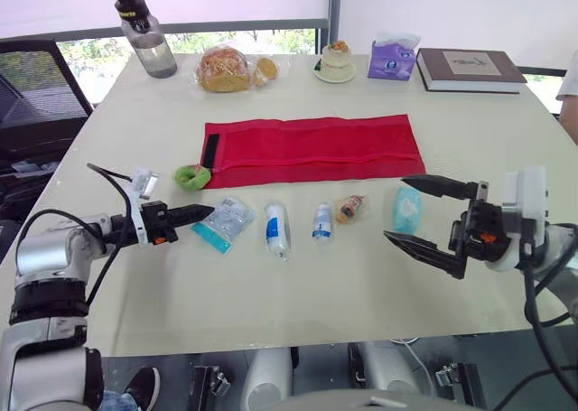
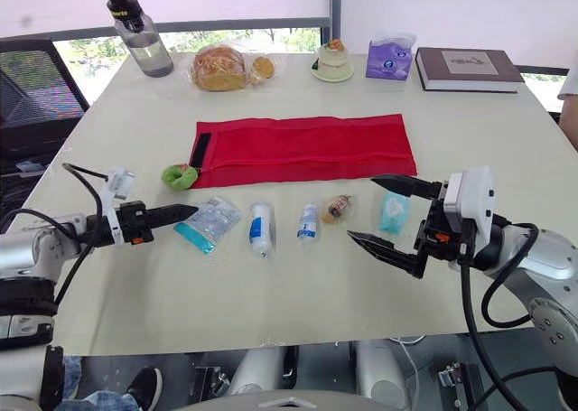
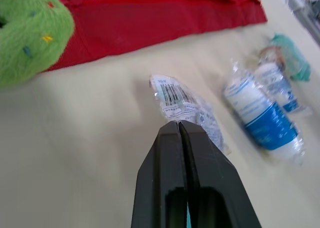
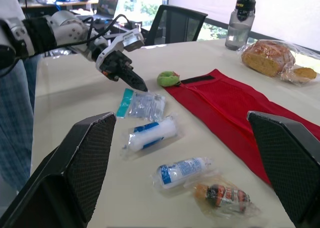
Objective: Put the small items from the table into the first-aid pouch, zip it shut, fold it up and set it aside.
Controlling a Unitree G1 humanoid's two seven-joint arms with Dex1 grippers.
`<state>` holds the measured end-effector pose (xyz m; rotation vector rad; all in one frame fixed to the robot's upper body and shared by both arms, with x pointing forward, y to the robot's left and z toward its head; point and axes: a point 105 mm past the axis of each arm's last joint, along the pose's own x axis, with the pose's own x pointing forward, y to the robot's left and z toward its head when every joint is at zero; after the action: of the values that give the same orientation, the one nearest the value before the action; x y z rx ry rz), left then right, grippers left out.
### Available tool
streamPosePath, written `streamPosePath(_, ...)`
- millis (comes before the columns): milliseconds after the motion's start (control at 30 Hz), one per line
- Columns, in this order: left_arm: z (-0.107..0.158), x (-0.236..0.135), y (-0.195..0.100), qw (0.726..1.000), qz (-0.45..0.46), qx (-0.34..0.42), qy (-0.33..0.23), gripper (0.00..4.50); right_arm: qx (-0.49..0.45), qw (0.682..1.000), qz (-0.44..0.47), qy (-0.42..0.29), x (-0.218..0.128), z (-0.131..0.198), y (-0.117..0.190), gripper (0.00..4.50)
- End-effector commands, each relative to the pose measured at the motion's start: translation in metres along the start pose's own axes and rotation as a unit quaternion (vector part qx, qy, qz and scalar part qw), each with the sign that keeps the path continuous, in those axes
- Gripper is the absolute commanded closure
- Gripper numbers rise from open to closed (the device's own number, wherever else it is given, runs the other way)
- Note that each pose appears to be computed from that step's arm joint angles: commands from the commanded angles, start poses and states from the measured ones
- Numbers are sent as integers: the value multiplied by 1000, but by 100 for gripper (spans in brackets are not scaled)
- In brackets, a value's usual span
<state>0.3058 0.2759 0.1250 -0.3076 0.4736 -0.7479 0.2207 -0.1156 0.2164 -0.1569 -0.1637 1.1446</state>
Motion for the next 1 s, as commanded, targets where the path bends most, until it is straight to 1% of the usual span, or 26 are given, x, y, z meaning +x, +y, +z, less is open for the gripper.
streamPosePath(33,22,-4,-18,998,-9,20,-50,446,-1,1000,1,-20,4,10,4,0)
streamPosePath(133,39,-3,-36,995,-23,20,-99,446,19,999,-12,-29,9,9,3,0)
streamPosePath(233,44,-1,-46,993,-25,17,-115,446,24,999,-21,-21,13,5,3,0)
streamPosePath(333,37,-2,-48,994,-14,19,-105,446,21,1000,-15,-18,14,3,5,0)
streamPosePath(467,16,-12,-21,996,55,12,-67,446,11,1000,-8,-23,11,8,4,0)
streamPosePath(567,11,-15,-10,997,67,9,-43,446,-4,1000,-5,-22,9,12,1,0)
streamPosePath(633,9,-15,-5,997,70,11,-29,372,-13,1000,-3,-17,8,14,-1,0)
streamPosePath(667,8,-14,-3,997,70,11,-25,326,-17,1000,-1,-13,8,14,-2,0)
streamPosePath(700,7,-12,-1,997,70,14,-18,292,-21,1000,1,-12,8,15,-2,0)
streamPosePath(733,4,-10,1,997,69,17,-6,248,-23,1000,3,-10,9,16,-1,0)
streamPosePath(867,-5,1,1,998,54,24,27,44,-26,1000,9,-9,12,21,2,0)
streamPosePath(900,-6,3,0,998,47,23,34,3,-26,1000,9,-9,13,22,3,0)
streamPosePath(1000,-11,7,-1,998,32,19,50,3,-27,1000,10,-10,15,24,5,0)
